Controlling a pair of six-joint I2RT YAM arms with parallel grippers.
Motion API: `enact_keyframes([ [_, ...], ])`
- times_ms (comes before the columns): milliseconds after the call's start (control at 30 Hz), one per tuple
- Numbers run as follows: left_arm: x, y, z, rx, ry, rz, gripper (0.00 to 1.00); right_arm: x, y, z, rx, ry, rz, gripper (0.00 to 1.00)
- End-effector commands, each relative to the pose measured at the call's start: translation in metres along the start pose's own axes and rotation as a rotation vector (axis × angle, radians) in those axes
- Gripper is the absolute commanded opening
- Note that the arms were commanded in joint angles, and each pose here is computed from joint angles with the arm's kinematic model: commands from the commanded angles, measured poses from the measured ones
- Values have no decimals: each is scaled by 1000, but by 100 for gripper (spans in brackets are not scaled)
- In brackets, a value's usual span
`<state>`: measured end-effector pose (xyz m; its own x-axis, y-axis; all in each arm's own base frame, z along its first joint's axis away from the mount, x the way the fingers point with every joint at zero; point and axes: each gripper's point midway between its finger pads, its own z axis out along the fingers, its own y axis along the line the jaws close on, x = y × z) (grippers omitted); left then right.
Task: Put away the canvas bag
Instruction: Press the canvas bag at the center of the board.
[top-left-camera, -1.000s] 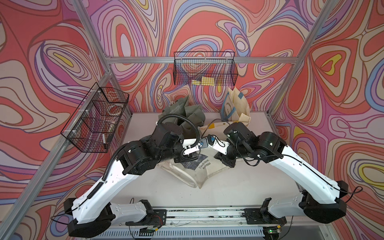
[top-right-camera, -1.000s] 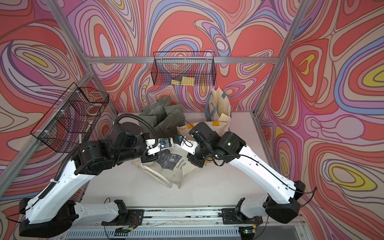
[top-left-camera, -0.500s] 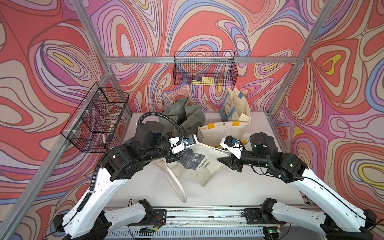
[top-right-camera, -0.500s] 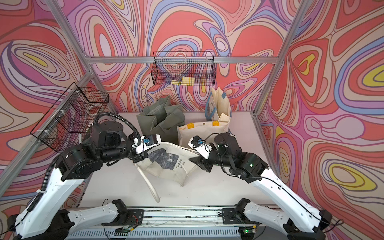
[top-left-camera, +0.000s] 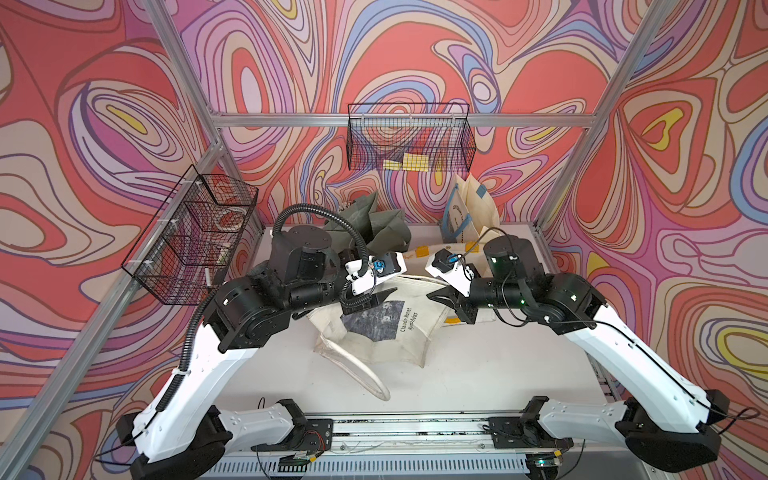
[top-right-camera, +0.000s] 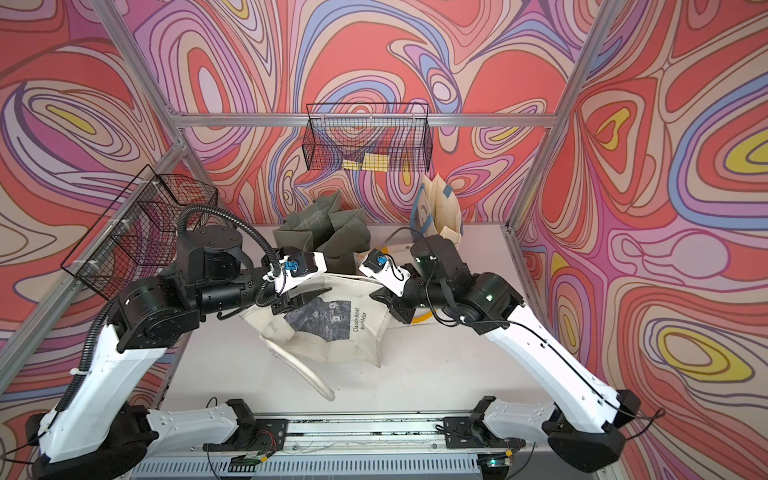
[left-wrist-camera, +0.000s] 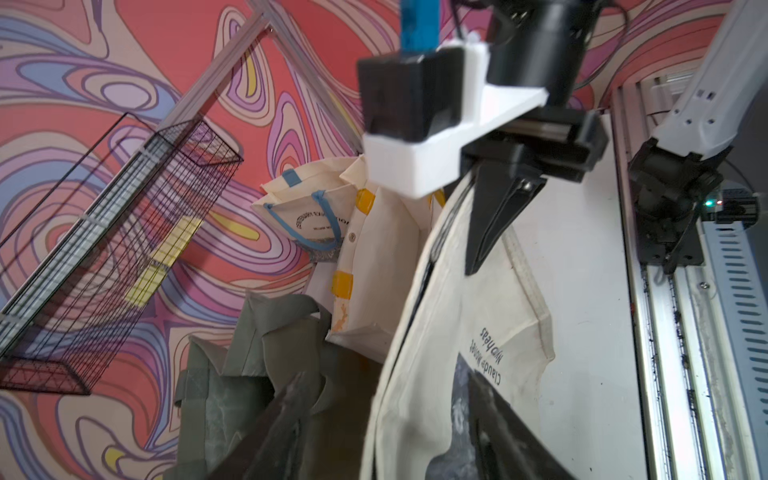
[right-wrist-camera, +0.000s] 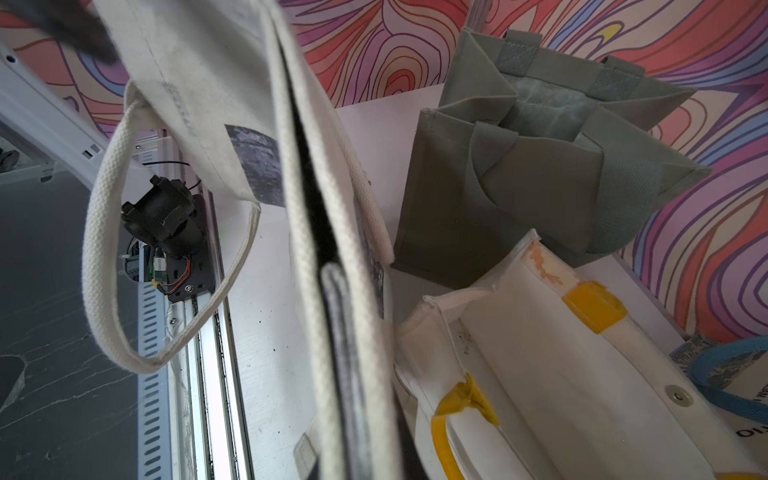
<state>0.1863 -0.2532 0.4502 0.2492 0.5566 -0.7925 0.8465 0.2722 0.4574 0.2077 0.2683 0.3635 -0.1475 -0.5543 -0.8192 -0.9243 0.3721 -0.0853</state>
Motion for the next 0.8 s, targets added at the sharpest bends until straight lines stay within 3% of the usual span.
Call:
enact_keyframes([
  [0, -3, -12, 13, 59, 28, 9, 65, -5, 2, -14, 0, 21, -17, 0],
  [333, 18, -3, 51, 40, 132, 12, 64, -17, 4, -19, -13, -12, -36, 0],
  [367, 18, -4, 53, 44, 137, 14, 61, -18, 3, -19, -7, -16, -37, 0],
  [467, 22, -6, 57, 59, 152, 12, 35, -19, 1, -21, 9, -31, -43, 0],
  [567, 23, -11, 59, 81, 150, 13, 0, -21, 1, -24, 23, -65, -52, 0],
  [700, 13, -7, 55, 62, 83, 29, 0, -9, 7, -18, 15, -100, -71, 33],
  [767, 2, -6, 52, 73, 10, 19, 0, 0, 9, -16, 24, -136, -72, 44],
])
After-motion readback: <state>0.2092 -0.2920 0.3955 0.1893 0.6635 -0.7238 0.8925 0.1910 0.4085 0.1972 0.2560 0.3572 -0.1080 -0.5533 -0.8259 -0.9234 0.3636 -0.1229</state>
